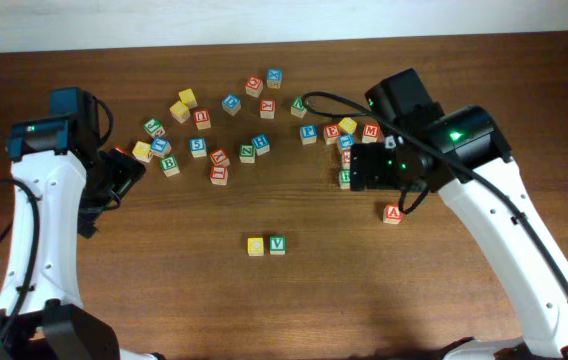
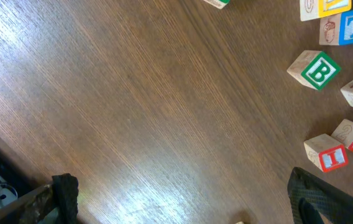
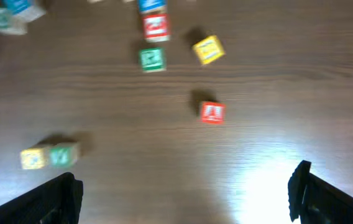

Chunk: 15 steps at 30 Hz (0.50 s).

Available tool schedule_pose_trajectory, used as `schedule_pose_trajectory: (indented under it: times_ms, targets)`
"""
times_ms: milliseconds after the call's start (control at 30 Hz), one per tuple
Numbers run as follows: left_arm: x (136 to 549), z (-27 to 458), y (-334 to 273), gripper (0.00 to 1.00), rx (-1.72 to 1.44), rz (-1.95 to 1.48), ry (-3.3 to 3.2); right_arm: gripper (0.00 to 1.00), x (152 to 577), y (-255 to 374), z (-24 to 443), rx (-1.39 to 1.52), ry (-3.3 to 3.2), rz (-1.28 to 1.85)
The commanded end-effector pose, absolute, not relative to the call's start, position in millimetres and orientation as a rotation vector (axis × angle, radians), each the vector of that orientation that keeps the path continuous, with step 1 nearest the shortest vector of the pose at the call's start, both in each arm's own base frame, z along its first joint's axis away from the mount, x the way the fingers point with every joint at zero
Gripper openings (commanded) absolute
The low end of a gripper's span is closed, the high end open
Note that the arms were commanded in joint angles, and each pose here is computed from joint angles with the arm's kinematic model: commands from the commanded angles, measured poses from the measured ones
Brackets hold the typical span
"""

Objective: Spell out CVPR

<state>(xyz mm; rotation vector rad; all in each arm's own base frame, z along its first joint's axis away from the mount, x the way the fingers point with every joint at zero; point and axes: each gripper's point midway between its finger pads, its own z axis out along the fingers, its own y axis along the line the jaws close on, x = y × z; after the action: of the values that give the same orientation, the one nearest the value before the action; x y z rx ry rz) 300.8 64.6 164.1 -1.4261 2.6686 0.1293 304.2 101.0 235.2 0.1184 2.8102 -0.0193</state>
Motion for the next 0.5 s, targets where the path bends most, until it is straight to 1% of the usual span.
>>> schedule_pose_trajectory:
  times_ms: [0, 167, 300, 467]
  targets:
    - [299, 163, 67, 0.99, -1.451, 0.134, 2.66, 0.98, 309, 86, 244, 0.192, 2.755, -0.104]
    - [299, 163, 67, 0.99, -1.451, 0.133, 2.66, 0.98, 302, 106, 240, 0.166, 2.808, 0.038]
    - [299, 163, 67, 0.99, -1.451, 0.134, 2.66, 0.98, 296, 128, 239, 0.14, 2.854, 0.22]
    - [299, 163, 67, 0.99, -1.451, 0.134, 2.66, 0.98, 296, 131, 239, 0.137, 2.854, 0.239]
